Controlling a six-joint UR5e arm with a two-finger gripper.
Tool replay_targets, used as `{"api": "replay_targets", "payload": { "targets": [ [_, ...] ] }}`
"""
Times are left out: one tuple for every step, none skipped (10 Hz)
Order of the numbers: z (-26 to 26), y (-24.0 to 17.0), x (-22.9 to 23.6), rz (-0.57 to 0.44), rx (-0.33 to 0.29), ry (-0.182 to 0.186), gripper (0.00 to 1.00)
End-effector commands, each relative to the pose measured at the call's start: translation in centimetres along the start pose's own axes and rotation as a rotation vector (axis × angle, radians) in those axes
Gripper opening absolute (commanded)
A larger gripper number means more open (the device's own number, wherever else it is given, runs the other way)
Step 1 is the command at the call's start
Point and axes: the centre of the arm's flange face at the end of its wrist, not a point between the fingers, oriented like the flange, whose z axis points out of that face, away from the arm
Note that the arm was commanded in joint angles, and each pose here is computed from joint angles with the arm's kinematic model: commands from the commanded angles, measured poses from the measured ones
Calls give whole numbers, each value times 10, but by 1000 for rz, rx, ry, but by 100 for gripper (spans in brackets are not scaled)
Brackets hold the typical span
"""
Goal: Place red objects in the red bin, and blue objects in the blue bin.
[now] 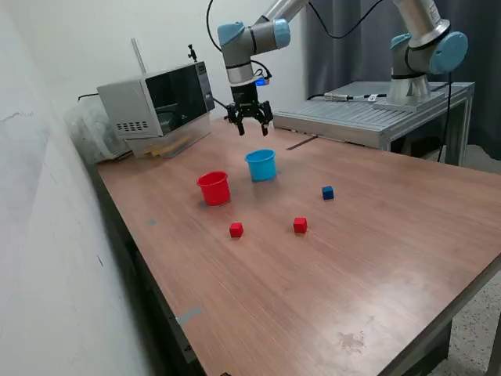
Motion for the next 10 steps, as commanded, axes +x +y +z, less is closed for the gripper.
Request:
{"api": "replay_targets", "payload": {
  "targets": [
    [-29,11,50,20,-27,-18,100],
    [-56,19,76,46,-76,-22,100],
    [-79,25,99,90,-140,16,100],
    [-88,27,127,67,-132,47,100],
    [-94,27,151,31,-133,47,100],
    [-96,31,178,-17,-130,50,100],
    [-96,35,200,-100,-124,43,100],
    [-101,39,222,-198,-133,39,100],
    [-102,45,249,-290,-135,39,100],
    [-98,50,271,-390,-128,36,100]
  ]
}}
